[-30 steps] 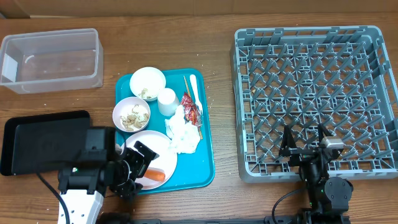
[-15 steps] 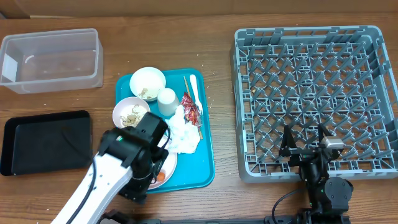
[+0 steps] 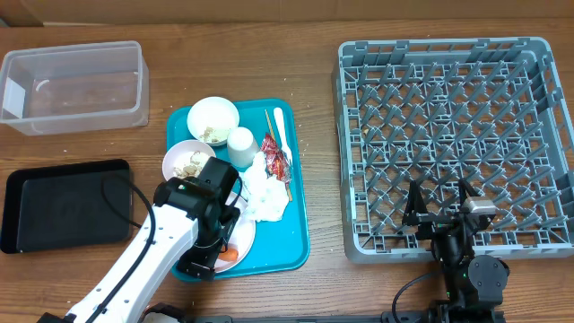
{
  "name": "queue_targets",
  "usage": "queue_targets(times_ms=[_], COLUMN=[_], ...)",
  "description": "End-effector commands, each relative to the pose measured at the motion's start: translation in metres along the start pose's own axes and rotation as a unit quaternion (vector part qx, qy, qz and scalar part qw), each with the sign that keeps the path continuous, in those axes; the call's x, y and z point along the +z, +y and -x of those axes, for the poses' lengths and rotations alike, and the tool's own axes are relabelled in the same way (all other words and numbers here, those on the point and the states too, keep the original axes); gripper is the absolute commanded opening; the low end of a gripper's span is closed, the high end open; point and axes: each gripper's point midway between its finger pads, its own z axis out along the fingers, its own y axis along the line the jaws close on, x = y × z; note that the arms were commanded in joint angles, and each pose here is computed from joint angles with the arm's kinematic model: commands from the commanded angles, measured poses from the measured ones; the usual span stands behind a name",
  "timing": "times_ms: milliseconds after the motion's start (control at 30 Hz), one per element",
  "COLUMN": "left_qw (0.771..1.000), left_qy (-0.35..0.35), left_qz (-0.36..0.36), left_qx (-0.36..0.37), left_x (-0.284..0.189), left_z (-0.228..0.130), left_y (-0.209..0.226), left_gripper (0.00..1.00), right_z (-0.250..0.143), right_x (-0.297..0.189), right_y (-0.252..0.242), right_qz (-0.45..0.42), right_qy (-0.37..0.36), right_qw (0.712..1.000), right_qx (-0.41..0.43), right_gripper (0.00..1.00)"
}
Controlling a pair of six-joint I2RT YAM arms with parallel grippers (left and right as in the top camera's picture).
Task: Sort waste into correct bins and load items into the dishwasher rack
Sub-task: 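Lower the left gripper and grasp the orange carrot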
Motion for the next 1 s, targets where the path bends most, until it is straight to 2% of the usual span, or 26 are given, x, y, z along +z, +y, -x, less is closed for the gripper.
queue_targets(times_ms=[0, 233, 533, 767, 967], left_qw=[0.999, 0.995, 0.996, 0.999, 0.999], left_qy=[0.036, 0.056, 0.051, 0.036, 0.028], left_qz=[0.002, -0.045, -0.054, 0.006, 0.025], left_qx=[0.027, 0.066, 0.055, 0.025, 0.015], left_x=[0.022, 0.042, 0.045, 0.064, 0.073], left_z=[0.000, 0.012, 0.014, 0.021, 0.025], left_y=[0.006, -0.006, -0.011, 0.006, 0.008], left_gripper=[1.00, 1.00, 1.00, 1.00, 1.00], right_z=[-0.002, -0.002, -0.002, -0.002, -0.002], right_x=[0.000, 0.000, 0.000, 0.000, 0.000], right_y=[-0.002, -0.002, -0.002, -0.002, -0.002], right_qz=[-0.004, -0.004, -0.004, -0.004, -0.004], right_qy=[-0.002, -0.002, -0.002, -0.002, -0.002], right_qw=[1.000, 1.000, 1.000, 1.000, 1.000], right_qx=[-0.004, -0.004, -0.004, -0.004, -0.004], right_gripper=[1.00, 1.00, 1.00, 1.00, 1.00])
